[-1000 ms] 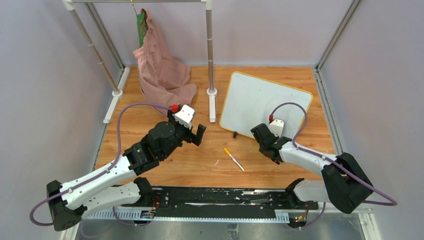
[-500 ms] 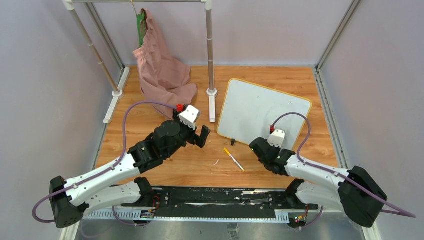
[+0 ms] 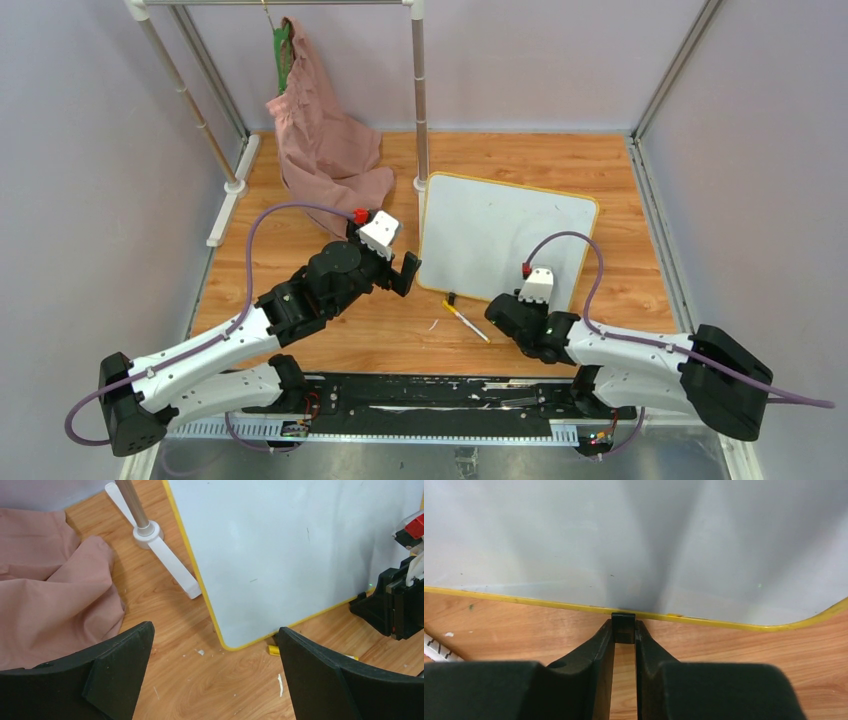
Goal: Write a sentence on the whiteboard
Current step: Move the whiteboard stand to the center of the board.
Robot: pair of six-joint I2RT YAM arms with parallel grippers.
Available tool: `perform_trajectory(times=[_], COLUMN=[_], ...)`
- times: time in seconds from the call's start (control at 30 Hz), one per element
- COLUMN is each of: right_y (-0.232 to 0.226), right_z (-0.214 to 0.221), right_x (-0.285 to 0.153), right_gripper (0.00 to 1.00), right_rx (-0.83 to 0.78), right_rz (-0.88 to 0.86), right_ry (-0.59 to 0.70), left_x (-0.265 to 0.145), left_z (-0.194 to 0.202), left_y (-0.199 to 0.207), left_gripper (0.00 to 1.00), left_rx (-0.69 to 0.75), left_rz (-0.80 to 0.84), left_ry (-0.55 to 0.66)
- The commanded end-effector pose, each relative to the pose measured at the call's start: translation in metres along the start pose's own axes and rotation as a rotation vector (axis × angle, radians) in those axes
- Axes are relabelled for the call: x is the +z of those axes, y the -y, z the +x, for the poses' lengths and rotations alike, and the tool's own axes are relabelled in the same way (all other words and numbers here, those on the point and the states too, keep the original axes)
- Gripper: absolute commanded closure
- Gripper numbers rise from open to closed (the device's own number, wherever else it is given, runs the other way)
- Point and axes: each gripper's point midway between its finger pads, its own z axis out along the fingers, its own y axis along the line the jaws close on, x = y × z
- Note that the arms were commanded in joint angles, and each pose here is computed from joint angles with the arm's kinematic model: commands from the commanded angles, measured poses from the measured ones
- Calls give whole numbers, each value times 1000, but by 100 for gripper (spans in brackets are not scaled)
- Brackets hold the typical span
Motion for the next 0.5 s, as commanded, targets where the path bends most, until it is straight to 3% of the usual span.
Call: perform_trajectory(times=[0.0,0.47], right_y=[-7,-66], right_z=[50,43], right_x=[-5,4], right_gripper=[100,100], right_rx=[-112,-237], right_rz=[-92,-257], right_ry=[-165,-151], left_x=[-3,-8], left_z=[-15,-19], left_y=[3,-3], left_gripper=[0,0], left_rx=[8,25], left_rz=[15,-3], left_ry=[43,64])
